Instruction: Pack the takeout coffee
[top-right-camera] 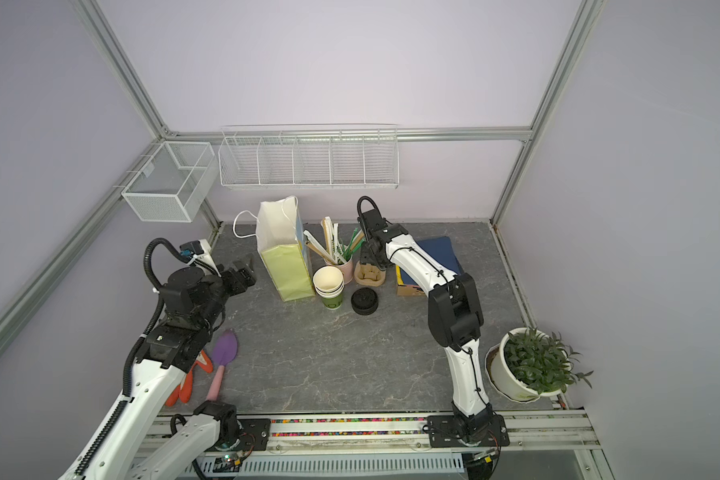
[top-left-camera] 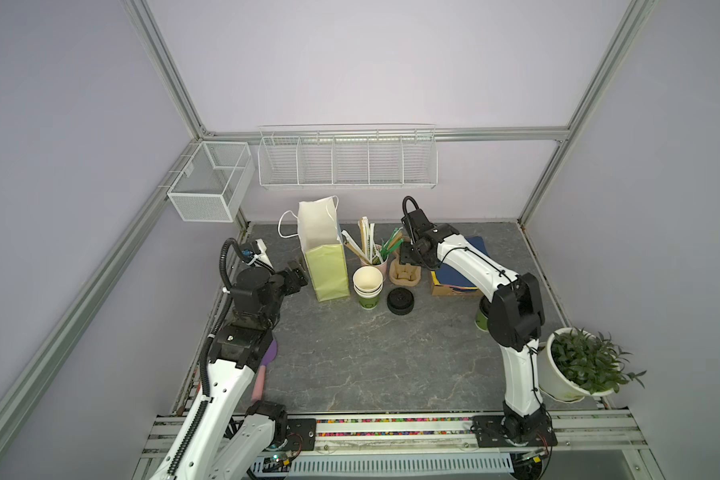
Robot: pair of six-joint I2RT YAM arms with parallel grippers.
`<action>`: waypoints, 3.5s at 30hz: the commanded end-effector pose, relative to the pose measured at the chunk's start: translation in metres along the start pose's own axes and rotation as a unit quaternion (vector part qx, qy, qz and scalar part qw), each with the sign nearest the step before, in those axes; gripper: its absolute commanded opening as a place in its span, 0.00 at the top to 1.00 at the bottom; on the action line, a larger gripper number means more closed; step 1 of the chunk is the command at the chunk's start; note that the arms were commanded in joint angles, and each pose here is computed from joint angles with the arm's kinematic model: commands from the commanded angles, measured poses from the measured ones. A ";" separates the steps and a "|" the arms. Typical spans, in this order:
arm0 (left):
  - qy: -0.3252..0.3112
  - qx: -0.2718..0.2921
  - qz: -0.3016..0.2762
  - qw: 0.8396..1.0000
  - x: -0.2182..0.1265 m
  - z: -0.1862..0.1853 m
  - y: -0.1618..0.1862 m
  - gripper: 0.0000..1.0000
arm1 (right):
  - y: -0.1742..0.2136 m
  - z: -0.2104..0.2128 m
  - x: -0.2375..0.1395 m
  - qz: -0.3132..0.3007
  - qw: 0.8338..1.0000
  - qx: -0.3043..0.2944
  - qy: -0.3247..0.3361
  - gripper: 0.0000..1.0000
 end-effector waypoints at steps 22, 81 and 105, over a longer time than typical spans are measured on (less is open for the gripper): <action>-0.041 0.070 -0.024 0.996 -0.012 -0.004 -0.002 0.11 | -0.009 0.010 0.067 0.032 0.999 -0.018 0.009 0.43; -0.041 0.078 -0.015 0.996 -0.008 -0.005 0.002 0.11 | -0.026 0.015 0.035 0.009 0.998 -0.054 0.023 0.68; -0.039 0.080 -0.011 0.996 -0.006 -0.005 0.003 0.11 | -0.026 0.016 0.029 0.005 0.998 -0.062 0.017 0.60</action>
Point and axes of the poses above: each gripper's point midway between its finger pads, its own x axis out along the fingers, its own z axis along the line the jaws close on, y = z × x, the point moved 10 cm from there along -x, back along the fingers, and after that the axes turned 7 degrees about x, right-handed, at the moved point
